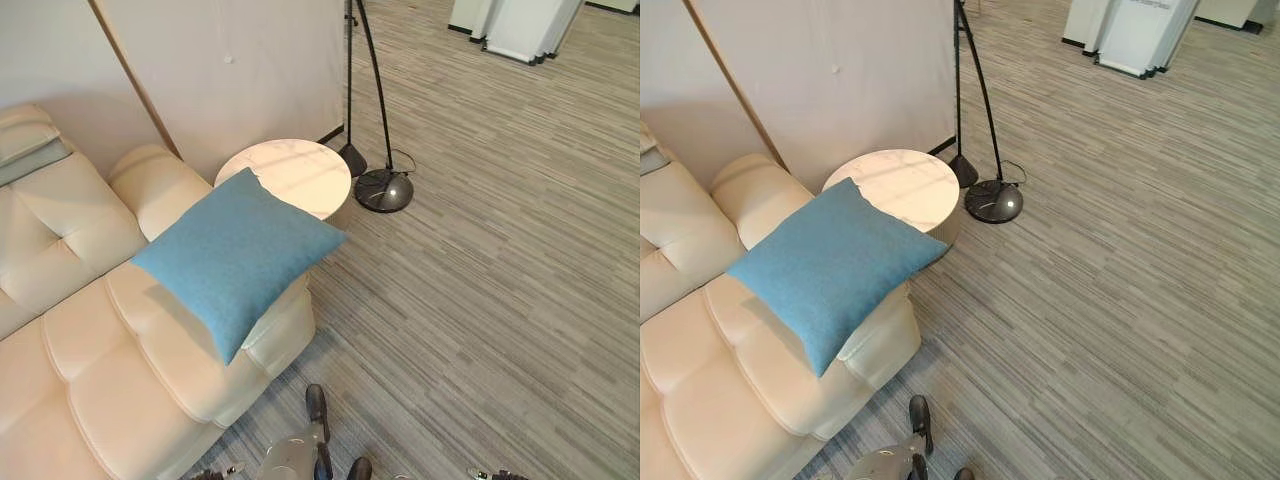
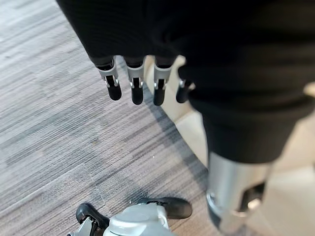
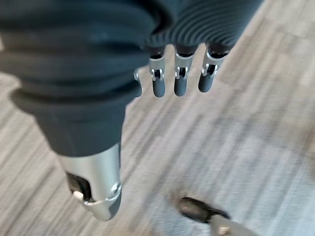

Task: Pick up all the scattered cushions and arrange them neatly on the sofa.

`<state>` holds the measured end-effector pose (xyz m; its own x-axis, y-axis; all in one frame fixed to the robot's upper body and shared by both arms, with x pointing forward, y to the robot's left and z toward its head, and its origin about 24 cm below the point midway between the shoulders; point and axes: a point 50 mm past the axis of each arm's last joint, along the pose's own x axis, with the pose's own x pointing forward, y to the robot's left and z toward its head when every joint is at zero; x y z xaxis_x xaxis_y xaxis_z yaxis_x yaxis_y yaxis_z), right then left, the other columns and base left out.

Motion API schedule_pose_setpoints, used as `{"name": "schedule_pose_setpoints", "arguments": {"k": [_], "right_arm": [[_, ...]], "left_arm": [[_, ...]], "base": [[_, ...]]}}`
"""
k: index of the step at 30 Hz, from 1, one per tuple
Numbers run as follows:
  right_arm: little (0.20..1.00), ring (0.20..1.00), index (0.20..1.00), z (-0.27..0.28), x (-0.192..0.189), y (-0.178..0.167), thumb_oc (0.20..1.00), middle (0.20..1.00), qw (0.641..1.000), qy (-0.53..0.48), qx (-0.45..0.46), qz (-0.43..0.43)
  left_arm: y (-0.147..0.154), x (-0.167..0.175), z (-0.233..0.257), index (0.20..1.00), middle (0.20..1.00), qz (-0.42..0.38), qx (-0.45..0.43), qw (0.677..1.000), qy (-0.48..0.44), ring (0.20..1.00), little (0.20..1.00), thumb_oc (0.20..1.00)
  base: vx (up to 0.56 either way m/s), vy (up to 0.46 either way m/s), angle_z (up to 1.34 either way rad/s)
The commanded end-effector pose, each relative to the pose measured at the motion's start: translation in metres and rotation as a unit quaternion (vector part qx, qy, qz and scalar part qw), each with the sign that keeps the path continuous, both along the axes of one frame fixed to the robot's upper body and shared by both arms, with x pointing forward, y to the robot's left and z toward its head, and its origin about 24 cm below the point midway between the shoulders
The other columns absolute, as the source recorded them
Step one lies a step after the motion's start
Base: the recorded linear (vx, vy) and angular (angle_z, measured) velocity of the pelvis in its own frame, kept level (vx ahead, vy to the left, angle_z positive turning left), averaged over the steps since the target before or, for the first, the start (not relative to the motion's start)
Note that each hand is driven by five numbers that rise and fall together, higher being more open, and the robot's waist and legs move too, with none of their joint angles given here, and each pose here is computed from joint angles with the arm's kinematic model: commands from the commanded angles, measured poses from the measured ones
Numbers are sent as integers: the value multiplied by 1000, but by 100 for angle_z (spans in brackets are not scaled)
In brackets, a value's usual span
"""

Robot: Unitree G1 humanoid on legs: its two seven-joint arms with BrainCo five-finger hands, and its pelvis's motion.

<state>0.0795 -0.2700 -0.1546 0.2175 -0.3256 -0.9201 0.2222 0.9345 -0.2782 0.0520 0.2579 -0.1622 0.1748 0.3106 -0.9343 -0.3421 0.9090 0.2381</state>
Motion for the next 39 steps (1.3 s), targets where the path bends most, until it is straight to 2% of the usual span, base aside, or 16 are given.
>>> {"name": "schedule_pose_setpoints", "arguments": {"k": [1,14,18,23,25,28,29,32,33,35,37,39], "right_arm": [[1000,1000,1000,2,-8,-6,1000,1000,1000,-11,-2,-10],[1000,1000,1000,0,-2,1,1000,1000,999,-24,9,-25],[1000,1000,1000,-2,-20,-2,1000,1000,999,4,-1,-39],[1000,1000,1000,2,-18,-14,1000,1000,998,-3,-32,-60],[1000,1000,1000,11,-14,-34,1000,1000,993,-25,-68,-89],[1000,1000,1000,15,-12,-41,1000,1000,992,-32,-80,-93],[1000,1000,1000,28,-7,-63,1000,1000,986,-47,-116,-107],[1000,1000,1000,46,-10,-95,1000,1000,974,-61,-163,-142],[1000,1000,1000,67,-7,-119,1000,1000,962,-90,-209,-148],[1000,1000,1000,72,-6,-123,1000,1000,959,-99,-219,-151],[1000,1000,1000,104,5,-149,1000,1000,937,-140,-281,-152],[1000,1000,1000,115,14,-156,1000,1000,931,-154,-296,-145]], "left_arm": [[16,3,6,1000,1000,-5,27,1000,-2,1000,1000,1000],[13,51,15,1000,1000,-36,26,997,-70,1000,1000,1000],[6,50,12,1000,1000,-41,15,997,-67,1000,1000,1000],[2,45,10,1000,1000,-9,9,997,-71,1000,1000,1000],[2,48,11,1000,1000,6,11,997,-81,1000,1000,1000],[2,52,12,1000,1000,10,11,996,-88,1000,1000,1000],[2,65,16,1000,1000,31,9,993,-113,1000,1000,1000],[6,75,21,1000,1000,57,8,989,-140,1000,1000,1000],[11,83,28,1000,1000,72,12,983,-168,1000,1000,1000],[11,85,30,1000,1000,84,9,981,-177,1000,1000,1000],[16,90,38,1000,1000,100,10,973,-209,1000,1000,1000],[17,91,39,1000,1000,104,9,971,-214,1000,1000,1000]], "base": [[513,356,56],[239,-3,91],[281,-189,91],[252,-273,61],[203,-295,60],[52,-139,38],[-11,-115,27],[27,-86,57],[47,-26,58],[35,3,46],[53,57,1],[42,61,-3]]}}
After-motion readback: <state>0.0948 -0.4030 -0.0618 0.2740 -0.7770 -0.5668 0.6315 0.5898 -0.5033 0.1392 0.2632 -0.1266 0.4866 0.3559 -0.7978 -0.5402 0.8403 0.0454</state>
